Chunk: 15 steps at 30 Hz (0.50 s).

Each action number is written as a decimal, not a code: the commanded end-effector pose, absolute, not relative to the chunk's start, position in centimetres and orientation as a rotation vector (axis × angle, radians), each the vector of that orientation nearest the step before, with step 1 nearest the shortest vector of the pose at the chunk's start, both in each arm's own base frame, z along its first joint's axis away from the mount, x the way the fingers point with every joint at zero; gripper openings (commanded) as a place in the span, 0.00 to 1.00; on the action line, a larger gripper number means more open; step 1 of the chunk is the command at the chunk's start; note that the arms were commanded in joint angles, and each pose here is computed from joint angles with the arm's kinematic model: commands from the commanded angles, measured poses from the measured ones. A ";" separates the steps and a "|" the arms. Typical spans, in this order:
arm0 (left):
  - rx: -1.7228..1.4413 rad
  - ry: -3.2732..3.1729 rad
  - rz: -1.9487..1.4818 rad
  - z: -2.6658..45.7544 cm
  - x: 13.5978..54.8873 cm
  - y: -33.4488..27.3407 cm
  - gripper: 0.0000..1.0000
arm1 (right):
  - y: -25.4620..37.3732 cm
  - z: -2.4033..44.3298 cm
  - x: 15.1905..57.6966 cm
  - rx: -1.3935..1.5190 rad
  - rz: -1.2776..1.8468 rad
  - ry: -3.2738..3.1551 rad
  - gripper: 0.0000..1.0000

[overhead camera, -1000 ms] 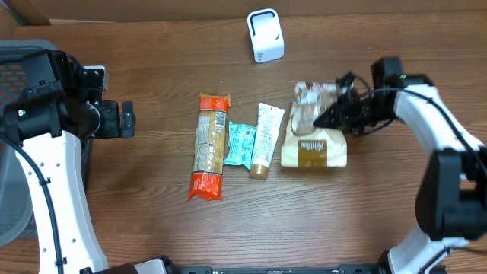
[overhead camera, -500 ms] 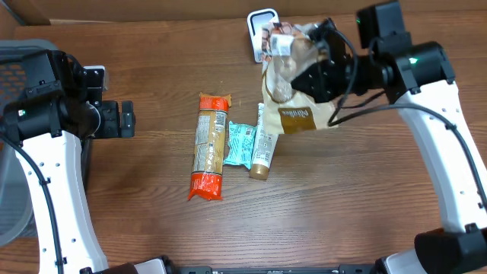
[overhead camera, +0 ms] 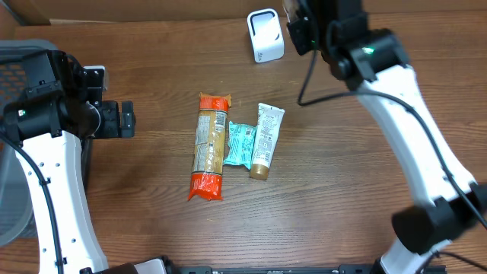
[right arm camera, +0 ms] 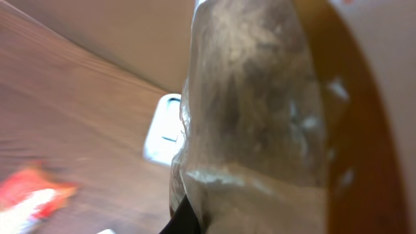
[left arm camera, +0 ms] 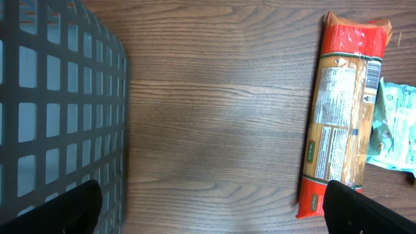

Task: Scan the item barcode
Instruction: 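Lift the snack bag and hold it over the white scanner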

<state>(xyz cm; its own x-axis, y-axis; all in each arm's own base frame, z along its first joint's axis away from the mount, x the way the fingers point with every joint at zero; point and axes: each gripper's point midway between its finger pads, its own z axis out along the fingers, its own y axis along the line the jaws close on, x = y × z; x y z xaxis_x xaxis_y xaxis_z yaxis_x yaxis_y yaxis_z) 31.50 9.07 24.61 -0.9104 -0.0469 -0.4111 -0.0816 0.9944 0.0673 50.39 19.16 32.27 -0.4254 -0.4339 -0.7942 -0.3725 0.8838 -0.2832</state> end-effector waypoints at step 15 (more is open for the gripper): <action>-0.048 2.696 0.109 25.2 31.4 8.7 1.00 | 17.4 21.0 60.7 -0.969 -0.896 1.891 0.04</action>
